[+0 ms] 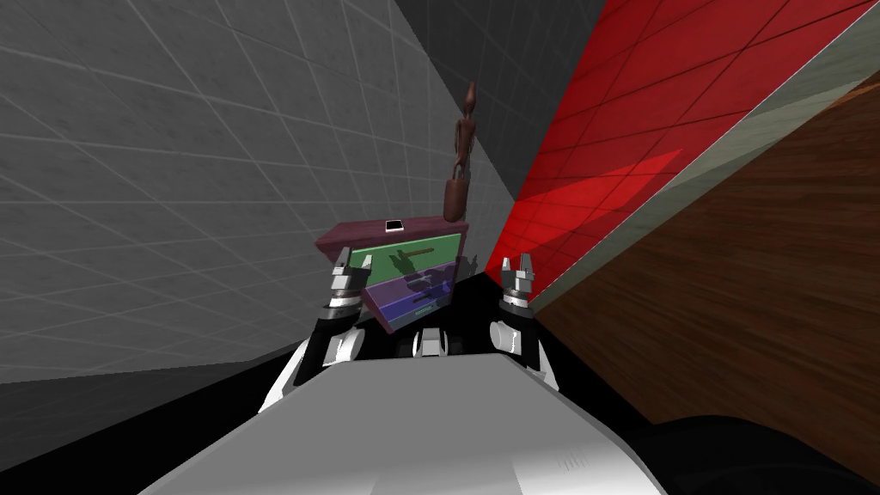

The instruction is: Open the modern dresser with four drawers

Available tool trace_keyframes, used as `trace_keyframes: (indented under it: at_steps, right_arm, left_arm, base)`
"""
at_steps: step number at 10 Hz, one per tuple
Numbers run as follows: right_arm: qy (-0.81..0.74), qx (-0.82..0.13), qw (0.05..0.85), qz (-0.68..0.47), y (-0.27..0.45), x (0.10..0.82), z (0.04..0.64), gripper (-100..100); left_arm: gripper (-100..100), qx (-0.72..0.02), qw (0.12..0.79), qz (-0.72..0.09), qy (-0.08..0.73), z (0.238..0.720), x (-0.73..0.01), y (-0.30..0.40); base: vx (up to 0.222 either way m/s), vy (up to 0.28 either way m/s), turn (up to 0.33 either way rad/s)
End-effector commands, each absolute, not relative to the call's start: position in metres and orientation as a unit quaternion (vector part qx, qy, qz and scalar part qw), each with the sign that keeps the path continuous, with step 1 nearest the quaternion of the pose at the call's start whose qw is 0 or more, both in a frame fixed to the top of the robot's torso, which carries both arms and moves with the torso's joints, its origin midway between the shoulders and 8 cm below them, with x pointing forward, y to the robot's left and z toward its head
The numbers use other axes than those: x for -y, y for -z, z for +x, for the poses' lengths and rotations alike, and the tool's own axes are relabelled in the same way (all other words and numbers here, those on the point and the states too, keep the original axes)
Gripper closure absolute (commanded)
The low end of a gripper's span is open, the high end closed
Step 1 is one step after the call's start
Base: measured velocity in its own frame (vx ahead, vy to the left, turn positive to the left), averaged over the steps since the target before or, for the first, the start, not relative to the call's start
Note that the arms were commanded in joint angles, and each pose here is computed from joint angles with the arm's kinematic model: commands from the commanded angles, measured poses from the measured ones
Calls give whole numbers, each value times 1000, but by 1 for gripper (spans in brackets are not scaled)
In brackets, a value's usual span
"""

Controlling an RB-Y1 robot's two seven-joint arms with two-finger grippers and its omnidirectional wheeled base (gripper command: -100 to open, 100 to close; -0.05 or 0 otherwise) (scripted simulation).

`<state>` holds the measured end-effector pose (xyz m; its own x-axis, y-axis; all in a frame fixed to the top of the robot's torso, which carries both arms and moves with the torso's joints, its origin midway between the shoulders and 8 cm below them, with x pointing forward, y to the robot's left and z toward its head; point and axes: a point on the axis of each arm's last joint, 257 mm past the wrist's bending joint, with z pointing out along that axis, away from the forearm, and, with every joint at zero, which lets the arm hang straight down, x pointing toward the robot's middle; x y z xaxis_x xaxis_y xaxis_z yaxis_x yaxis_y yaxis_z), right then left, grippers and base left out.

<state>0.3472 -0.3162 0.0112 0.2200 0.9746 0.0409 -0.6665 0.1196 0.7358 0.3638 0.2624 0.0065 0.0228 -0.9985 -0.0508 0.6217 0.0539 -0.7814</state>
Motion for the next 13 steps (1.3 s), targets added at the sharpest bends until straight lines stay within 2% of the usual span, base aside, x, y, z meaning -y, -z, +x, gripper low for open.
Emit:
trace_keyframes:
  at_steps: [1,13]
  right_arm:
    - [-578,-236,710,326,-11,316,347,0]
    - [-578,-236,710,326,-11,316,347,0]
  left_arm:
    - [-100,-346,647,-291,614,373,-261,17]
    - [-100,-417,628,-321,574,403,-277,129]
  base:
    - [21,-12,0]
    - [22,-14,0]
